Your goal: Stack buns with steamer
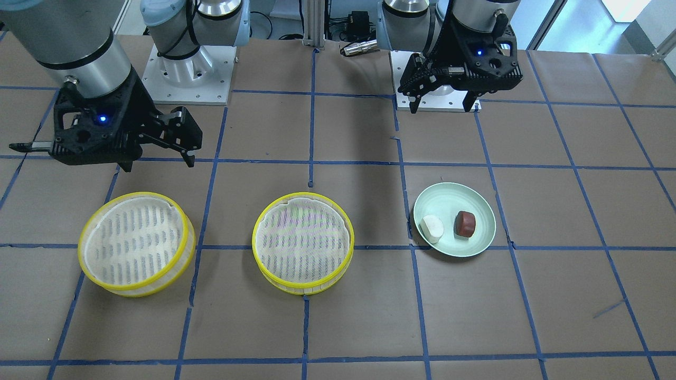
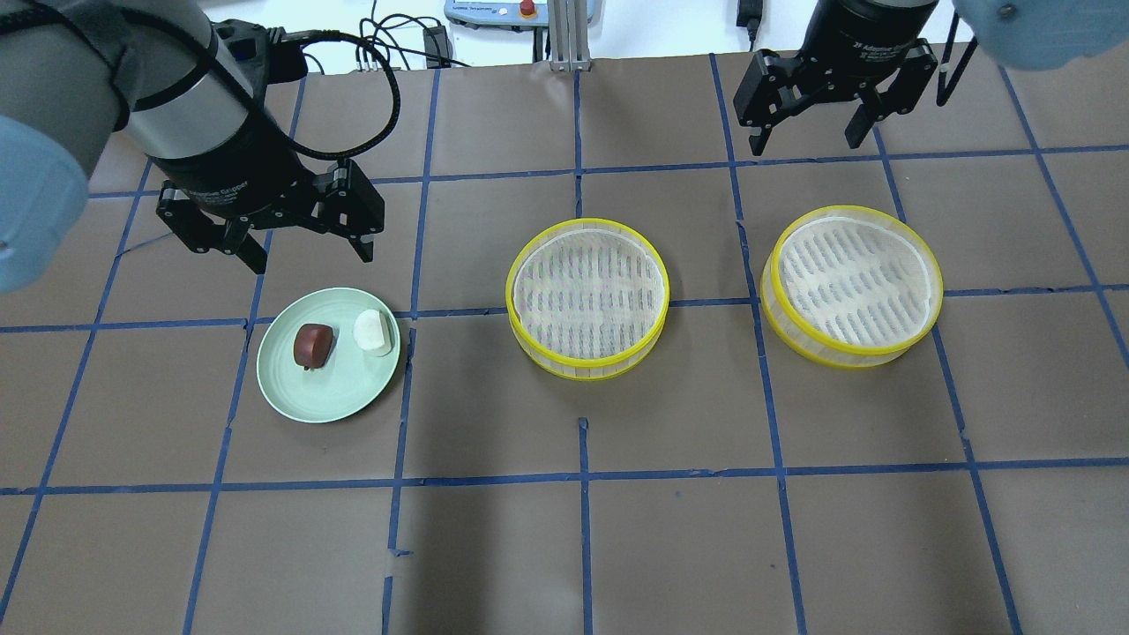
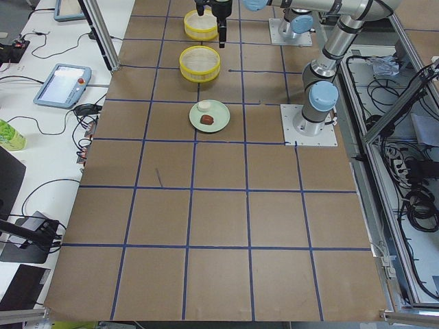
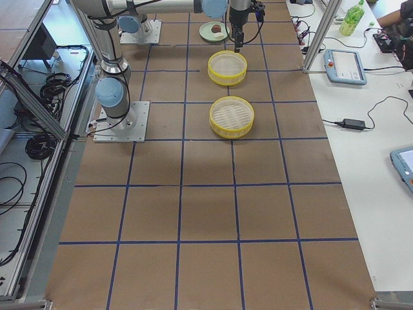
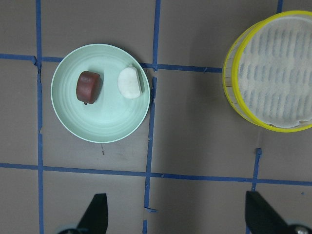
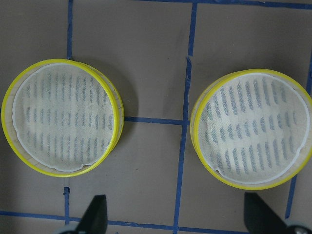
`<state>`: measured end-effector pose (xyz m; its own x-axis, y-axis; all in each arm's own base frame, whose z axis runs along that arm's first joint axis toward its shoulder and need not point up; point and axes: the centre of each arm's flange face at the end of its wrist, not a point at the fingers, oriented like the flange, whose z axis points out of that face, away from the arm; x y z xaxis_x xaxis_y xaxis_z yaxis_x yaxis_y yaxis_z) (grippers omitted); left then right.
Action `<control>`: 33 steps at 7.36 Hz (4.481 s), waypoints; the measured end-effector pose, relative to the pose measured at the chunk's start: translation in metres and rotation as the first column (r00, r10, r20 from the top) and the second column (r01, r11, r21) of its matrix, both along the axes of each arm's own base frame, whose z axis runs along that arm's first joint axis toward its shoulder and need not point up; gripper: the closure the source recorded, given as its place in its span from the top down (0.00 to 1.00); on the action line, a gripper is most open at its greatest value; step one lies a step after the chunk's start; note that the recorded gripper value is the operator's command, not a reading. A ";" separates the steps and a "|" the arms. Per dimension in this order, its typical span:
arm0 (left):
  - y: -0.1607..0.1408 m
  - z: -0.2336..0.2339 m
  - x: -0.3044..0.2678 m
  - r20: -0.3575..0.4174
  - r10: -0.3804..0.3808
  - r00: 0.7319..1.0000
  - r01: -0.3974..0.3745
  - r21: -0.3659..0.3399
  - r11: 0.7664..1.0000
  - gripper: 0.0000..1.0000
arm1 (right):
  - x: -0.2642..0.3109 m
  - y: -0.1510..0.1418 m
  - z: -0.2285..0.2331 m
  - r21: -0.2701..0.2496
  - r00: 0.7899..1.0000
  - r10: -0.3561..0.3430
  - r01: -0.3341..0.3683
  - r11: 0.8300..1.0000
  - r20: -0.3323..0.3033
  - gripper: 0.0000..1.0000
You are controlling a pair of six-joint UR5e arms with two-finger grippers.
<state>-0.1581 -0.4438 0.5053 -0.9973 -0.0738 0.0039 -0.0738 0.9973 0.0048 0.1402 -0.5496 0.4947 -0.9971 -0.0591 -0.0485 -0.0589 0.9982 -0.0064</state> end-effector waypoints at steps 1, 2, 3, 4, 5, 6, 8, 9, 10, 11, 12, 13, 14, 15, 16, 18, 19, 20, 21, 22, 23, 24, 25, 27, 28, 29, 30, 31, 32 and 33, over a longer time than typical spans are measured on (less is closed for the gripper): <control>0.000 0.000 0.000 0.000 -0.002 1.000 0.002 0.001 1.000 1.00 | -0.008 0.001 0.001 0.010 1.000 -0.019 0.019 1.000 -0.001 1.00; -0.001 -0.002 0.001 -0.001 -0.002 1.000 0.002 0.005 1.000 1.00 | -0.013 0.004 0.003 0.014 1.000 -0.031 0.031 0.999 -0.005 1.00; -0.005 -0.006 0.001 -0.003 -0.001 1.000 0.001 0.003 1.000 1.00 | -0.013 0.007 0.004 0.018 0.999 -0.032 0.033 0.999 -0.007 1.00; -0.012 -0.018 0.002 -0.005 0.004 1.000 -0.004 -0.004 1.000 1.00 | -0.011 0.009 0.004 0.021 1.000 -0.030 0.030 0.999 -0.007 1.00; -0.027 -0.048 0.010 -0.004 0.022 1.000 -0.022 -0.003 1.000 1.00 | -0.010 0.009 0.003 0.023 1.000 -0.029 0.029 0.999 -0.004 1.00; -0.043 -0.089 0.025 -0.002 0.053 0.999 -0.053 0.009 0.999 1.00 | -0.009 0.010 0.001 0.028 1.000 -0.028 0.028 0.999 0.001 1.00; -0.068 -0.178 0.060 0.030 0.112 0.993 -0.113 0.062 0.992 1.00 | -0.008 0.010 -0.007 0.038 1.000 -0.026 0.026 0.999 0.008 1.00; -0.077 -0.219 0.069 0.063 0.122 0.991 -0.127 0.082 0.989 0.99 | -0.008 0.011 -0.008 0.039 1.000 -0.026 0.026 0.999 0.007 1.00; -0.082 -0.251 0.073 0.077 0.125 0.989 -0.133 0.103 0.986 0.95 | -0.009 0.010 -0.010 0.038 1.000 -0.023 0.023 0.999 0.004 1.00; -0.083 -0.274 0.073 0.074 0.125 0.989 -0.134 0.129 0.982 0.88 | -0.009 0.008 -0.017 0.033 1.000 -0.020 0.020 0.999 0.002 1.00; -0.083 -0.290 0.072 0.063 0.125 0.990 -0.133 0.147 0.980 0.73 | -0.007 0.007 -0.023 0.022 1.000 -0.019 0.019 1.000 0.011 1.00; -0.084 -0.298 0.071 0.055 0.126 0.991 -0.133 0.149 0.980 0.47 | -0.005 0.009 -0.026 0.013 0.999 -0.021 0.020 1.000 0.024 1.00; -0.086 -0.302 0.071 0.052 0.125 0.991 -0.132 0.147 0.980 0.23 | -0.004 0.011 -0.031 0.017 0.999 -0.034 0.034 0.999 0.029 1.00; -0.086 -0.304 0.071 0.052 0.124 0.991 -0.130 0.145 0.981 0.12 | -0.006 0.007 -0.034 -0.015 0.998 -0.065 0.065 0.998 0.016 1.00; -0.087 -0.305 0.071 0.051 0.123 0.991 -0.129 0.145 0.981 0.08 | -0.009 -0.001 -0.033 -0.077 0.996 -0.091 0.090 0.993 -0.011 1.00; -0.089 -0.302 0.071 0.049 0.119 0.992 -0.125 0.132 0.983 0.07 | -0.012 -0.004 -0.035 -0.061 0.994 -0.102 0.099 0.993 -0.042 1.00; -0.093 -0.293 0.071 0.048 0.116 0.992 -0.121 0.105 0.987 0.07 | -0.017 -0.001 -0.031 -0.038 0.993 -0.106 0.105 0.994 -0.050 1.00; -0.098 -0.279 0.069 0.047 0.116 0.992 -0.119 0.072 0.990 0.07 | -0.021 0.001 -0.030 -0.027 0.992 -0.112 0.111 0.993 -0.051 1.00; -0.104 -0.264 0.058 0.034 0.127 0.991 -0.128 0.043 0.991 0.08 | -0.022 0.001 -0.033 -0.022 0.992 -0.114 0.113 0.993 -0.047 1.00; -0.105 -0.254 0.036 -0.001 0.161 0.987 -0.161 0.022 0.987 0.08 | -0.020 0.001 -0.041 -0.014 0.992 -0.116 0.115 0.993 -0.045 1.00; -0.102 -0.247 -0.001 -0.041 0.184 0.982 -0.184 0.004 0.983 0.09 | -0.020 0.002 -0.049 -0.003 0.992 -0.117 0.117 0.993 -0.046 1.00; -0.097 -0.241 -0.046 -0.084 0.173 0.981 -0.175 -0.018 0.984 0.09 | -0.021 0.004 -0.055 0.006 0.992 -0.115 0.116 0.993 -0.047 1.00; -0.090 -0.234 -0.087 -0.147 0.169 0.975 -0.175 -0.031 0.984 0.23 | -0.022 0.004 -0.055 0.004 0.993 -0.112 0.113 0.994 -0.046 1.00; -0.080 -0.227 -0.129 -0.278 0.197 0.940 -0.206 -0.003 0.979 1.00 | -0.026 0.000 -0.049 -0.051 0.993 -0.106 0.103 0.993 -0.046 1.00; -0.077 -0.227 -0.133 -0.293 0.200 0.935 -0.207 0.006 0.978 1.00 | -0.027 -0.003 -0.051 -0.073 0.993 -0.109 0.105 0.992 -0.046 1.00; -0.076 -0.225 -0.132 -0.289 0.201 0.936 -0.209 0.005 0.978 1.00 | -0.027 -0.004 -0.058 -0.072 0.993 -0.107 0.103 0.992 -0.046 1.00; -0.075 -0.221 -0.126 -0.256 0.201 0.946 -0.213 -0.019 0.977 1.00 | -0.028 -0.004 -0.064 -0.064 0.993 -0.103 0.100 0.993 -0.049 1.00; -0.076 -0.217 -0.117 -0.189 0.203 0.961 -0.216 -0.049 0.975 1.00 | -0.030 -0.004 -0.068 -0.055 0.994 -0.100 0.098 0.994 -0.052 1.00; -0.076 -0.218 -0.108 -0.122 0.203 0.972 -0.211 -0.059 0.976 1.00 | -0.034 -0.006 -0.070 -0.051 0.993 -0.102 0.099 0.994 -0.053 1.00; -0.077 -0.221 -0.103 -0.089 0.197 0.976 -0.202 -0.055 0.978 1.00 | -0.043 -0.009 -0.073 -0.045 0.993 -0.104 0.101 0.994 -0.052 1.00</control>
<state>-0.2613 -0.5207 0.2840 -0.9585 -0.2681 0.0966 -0.2731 0.9610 -0.0433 0.0969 -0.5582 0.4217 -0.9991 0.0426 0.0062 0.0423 0.9979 -0.0485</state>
